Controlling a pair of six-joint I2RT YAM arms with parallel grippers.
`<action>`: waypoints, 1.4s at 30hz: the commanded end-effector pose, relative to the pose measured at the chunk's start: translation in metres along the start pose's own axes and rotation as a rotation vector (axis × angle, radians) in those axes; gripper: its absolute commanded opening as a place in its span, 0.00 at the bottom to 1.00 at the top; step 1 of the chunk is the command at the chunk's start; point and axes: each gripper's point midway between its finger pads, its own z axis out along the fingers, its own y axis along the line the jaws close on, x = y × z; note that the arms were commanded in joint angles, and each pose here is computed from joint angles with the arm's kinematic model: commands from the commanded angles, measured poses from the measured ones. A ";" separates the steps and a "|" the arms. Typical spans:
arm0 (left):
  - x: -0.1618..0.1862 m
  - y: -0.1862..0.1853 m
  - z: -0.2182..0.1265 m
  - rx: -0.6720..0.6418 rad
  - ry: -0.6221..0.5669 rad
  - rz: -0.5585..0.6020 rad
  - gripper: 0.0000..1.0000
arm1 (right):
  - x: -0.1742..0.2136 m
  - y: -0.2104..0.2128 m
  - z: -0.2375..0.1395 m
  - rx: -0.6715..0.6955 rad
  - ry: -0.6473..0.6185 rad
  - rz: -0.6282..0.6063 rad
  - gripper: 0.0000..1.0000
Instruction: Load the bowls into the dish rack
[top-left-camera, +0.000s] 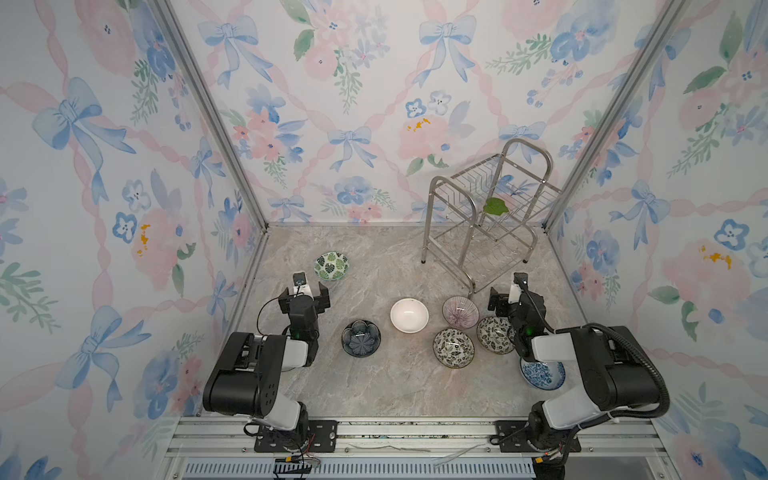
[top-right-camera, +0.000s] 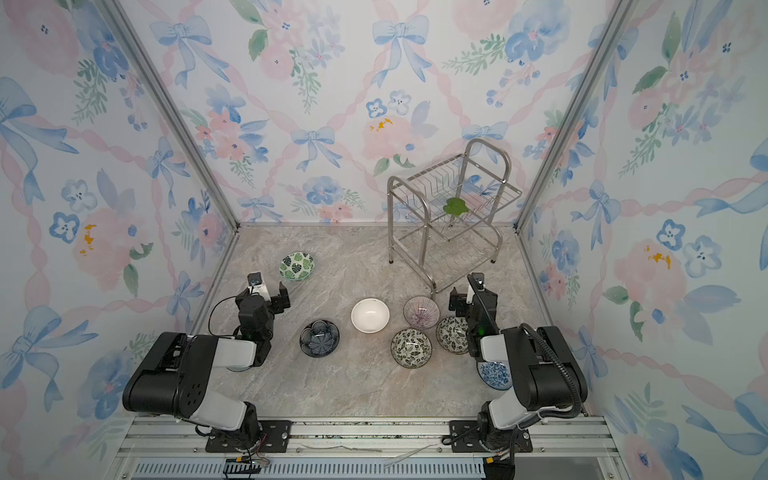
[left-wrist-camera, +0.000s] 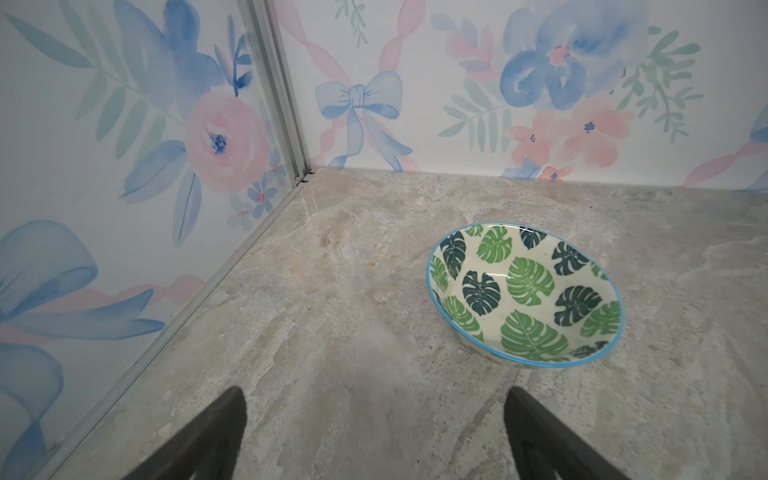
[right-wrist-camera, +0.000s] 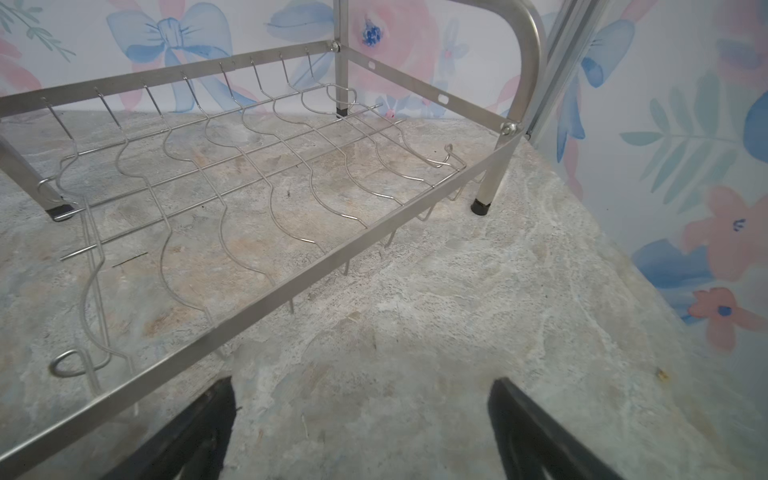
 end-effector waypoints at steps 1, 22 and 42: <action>0.005 -0.003 -0.001 0.014 0.011 0.021 0.98 | -0.011 -0.002 0.002 -0.002 -0.023 -0.004 0.97; 0.005 -0.003 -0.001 0.014 0.012 0.021 0.98 | -0.011 -0.003 0.003 -0.004 -0.020 0.007 0.96; 0.005 -0.002 0.000 0.018 0.012 0.019 0.98 | -0.012 -0.004 0.003 0.002 -0.024 0.007 0.97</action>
